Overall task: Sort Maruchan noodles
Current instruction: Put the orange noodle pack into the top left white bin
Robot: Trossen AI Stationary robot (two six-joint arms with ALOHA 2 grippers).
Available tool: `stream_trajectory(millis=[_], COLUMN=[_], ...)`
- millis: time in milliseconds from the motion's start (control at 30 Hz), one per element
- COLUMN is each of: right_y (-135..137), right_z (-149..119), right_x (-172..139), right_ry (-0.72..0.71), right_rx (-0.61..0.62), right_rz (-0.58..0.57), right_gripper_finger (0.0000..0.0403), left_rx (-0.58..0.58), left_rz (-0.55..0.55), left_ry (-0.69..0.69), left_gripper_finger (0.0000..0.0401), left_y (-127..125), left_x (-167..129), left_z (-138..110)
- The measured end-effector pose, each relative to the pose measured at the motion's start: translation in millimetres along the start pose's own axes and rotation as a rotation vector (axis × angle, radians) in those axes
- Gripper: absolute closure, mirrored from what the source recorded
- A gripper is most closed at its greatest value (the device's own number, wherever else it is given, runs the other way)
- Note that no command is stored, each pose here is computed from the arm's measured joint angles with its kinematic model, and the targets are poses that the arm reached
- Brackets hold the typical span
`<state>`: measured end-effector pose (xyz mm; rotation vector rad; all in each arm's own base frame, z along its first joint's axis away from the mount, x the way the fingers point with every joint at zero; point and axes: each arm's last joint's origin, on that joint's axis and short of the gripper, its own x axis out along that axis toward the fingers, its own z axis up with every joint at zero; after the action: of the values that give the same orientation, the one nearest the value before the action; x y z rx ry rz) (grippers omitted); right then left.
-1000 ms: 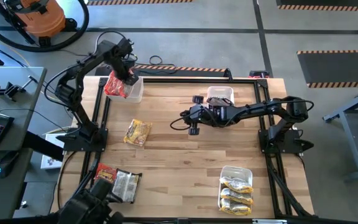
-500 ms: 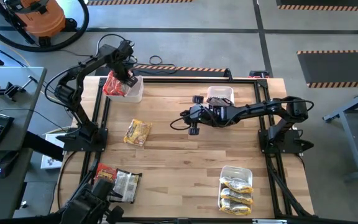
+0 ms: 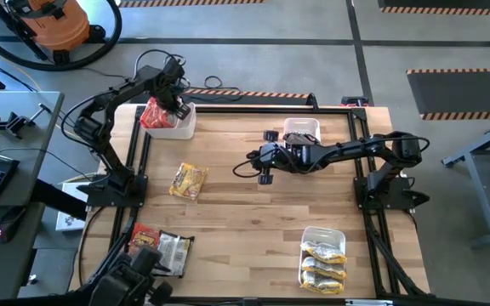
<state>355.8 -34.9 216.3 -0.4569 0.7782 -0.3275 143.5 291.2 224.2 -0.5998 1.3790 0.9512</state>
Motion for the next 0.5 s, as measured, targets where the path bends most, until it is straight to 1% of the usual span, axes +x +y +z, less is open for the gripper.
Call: stream_trajectory(millis=[267, 333, 400, 500], right_y=[0.0, 0.0, 0.1, 0.3], right_z=[0.0, 0.0, 0.0, 0.1], right_x=[0.0, 0.0, 0.0, 0.0], right_ry=[0.0, 0.0, -0.001, -0.005], right_rx=[0.0, 0.002, 0.013, 0.017], right_rz=[0.0, 0.001, 0.002, 0.015], right_gripper_finger=[0.0403, 0.0403, 0.0403, 0.0403], left_rx=[0.084, 0.113, 0.13, 0.139], left_rz=[0.023, 0.027, 0.022, -0.003], left_ry=[0.013, 0.015, 0.032, 0.041], left_gripper_finger=[0.0321, 0.0314, 0.0316, 0.0343], left_y=[-10.5, -12.9, -14.5, -16.1], left_x=[-7.0, -10.4, -11.2, -8.0], left_z=[0.5, -0.7, -2.6, -4.9])
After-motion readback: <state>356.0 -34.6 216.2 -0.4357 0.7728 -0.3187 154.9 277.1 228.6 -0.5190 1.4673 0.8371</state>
